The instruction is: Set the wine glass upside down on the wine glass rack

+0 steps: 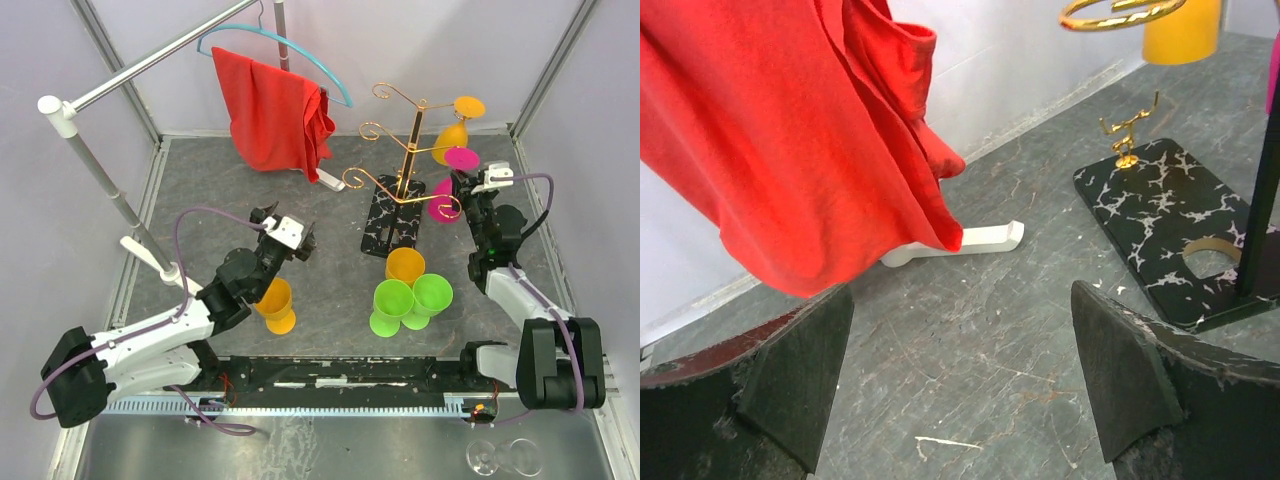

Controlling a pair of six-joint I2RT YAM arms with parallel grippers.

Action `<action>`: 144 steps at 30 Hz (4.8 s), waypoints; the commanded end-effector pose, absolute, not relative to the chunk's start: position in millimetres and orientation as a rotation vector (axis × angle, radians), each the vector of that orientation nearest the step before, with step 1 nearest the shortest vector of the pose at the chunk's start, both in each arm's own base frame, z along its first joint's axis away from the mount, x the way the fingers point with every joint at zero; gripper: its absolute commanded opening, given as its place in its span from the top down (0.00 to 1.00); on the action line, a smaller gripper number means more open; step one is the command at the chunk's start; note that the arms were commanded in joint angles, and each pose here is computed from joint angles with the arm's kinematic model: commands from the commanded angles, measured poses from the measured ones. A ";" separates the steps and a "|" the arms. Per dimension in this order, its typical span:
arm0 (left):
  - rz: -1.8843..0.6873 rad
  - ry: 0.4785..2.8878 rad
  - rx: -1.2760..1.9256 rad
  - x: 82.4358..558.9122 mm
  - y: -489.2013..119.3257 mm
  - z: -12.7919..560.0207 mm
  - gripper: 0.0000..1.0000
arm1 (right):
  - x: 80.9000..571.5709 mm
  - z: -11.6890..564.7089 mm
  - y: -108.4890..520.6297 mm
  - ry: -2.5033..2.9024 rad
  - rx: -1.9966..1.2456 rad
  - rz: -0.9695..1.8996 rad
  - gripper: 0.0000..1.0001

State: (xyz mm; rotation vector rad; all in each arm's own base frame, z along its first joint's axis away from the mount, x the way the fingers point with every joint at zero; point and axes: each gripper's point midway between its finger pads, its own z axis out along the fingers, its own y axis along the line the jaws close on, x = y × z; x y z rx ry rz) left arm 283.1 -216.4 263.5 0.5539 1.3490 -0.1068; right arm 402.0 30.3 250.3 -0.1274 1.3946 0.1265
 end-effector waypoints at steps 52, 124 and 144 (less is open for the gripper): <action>-0.074 2.431 0.312 174.1 -136.9 206.0 0.08 | 283.1 286.9 -31.6 1.882 0.382 -0.071 0.42; -0.323 2.113 0.331 197.4 -163.6 296.9 0.97 | 312.9 303.0 37.9 2.013 0.199 0.333 0.41; -0.605 1.455 0.505 207.3 -211.9 476.8 0.97 | 284.1 417.2 120.0 1.741 0.103 0.986 0.43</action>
